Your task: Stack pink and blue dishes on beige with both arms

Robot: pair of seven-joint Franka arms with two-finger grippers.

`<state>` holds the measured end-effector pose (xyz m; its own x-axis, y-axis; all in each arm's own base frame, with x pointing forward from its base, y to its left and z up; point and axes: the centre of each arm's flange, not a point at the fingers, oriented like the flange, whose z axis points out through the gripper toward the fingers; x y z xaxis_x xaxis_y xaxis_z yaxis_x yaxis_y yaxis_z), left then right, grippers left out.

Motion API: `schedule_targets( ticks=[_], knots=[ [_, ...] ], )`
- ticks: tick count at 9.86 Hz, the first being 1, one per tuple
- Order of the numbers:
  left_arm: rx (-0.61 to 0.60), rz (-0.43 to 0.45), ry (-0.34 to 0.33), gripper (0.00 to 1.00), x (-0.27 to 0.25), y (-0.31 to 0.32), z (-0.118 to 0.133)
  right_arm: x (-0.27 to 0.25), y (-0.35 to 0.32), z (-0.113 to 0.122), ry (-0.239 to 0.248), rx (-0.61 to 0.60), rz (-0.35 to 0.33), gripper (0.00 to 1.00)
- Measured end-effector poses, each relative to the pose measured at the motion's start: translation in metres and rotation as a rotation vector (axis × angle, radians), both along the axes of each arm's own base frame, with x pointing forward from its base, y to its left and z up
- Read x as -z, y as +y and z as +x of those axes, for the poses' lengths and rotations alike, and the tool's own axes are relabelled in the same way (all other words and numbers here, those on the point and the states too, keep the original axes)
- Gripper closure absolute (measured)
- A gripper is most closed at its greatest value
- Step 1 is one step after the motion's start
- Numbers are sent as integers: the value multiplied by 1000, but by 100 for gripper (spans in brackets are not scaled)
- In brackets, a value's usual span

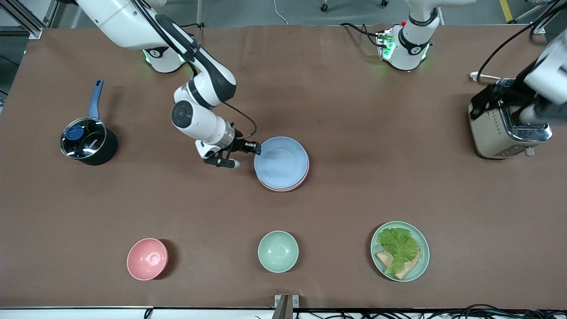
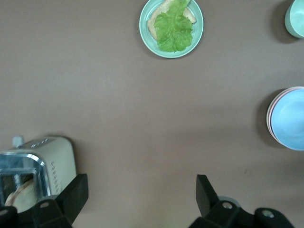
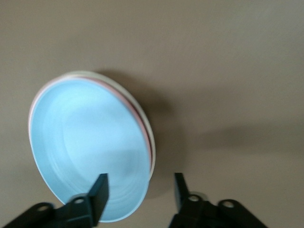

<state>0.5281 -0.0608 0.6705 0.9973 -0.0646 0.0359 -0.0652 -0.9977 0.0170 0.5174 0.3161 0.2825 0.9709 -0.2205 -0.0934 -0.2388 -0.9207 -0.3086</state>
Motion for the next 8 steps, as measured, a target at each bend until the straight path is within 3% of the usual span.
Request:
schedule_targets(
  ticks=[2, 3, 5, 7, 8],
  knots=[
    [-10, 0, -19, 0, -18, 4, -14, -76, -100, 40, -97, 26, -196, 2],
    [-20, -2, -22, 0, -17, 8, -6, -130, -166, 60, -135, 99, -269, 0],
    [-38, -3, -19, 0, -16, 16, 8, -212, -260, 72, -143, 130, -335, 0],
    [-78, -2, 7, 0, -14, 26, 9, -271, -350, 61, -181, 114, -370, 0],
    [-90, -2, 11, 0, -15, 28, 8, -293, -378, 46, -153, 78, -380, 0]
  ],
)
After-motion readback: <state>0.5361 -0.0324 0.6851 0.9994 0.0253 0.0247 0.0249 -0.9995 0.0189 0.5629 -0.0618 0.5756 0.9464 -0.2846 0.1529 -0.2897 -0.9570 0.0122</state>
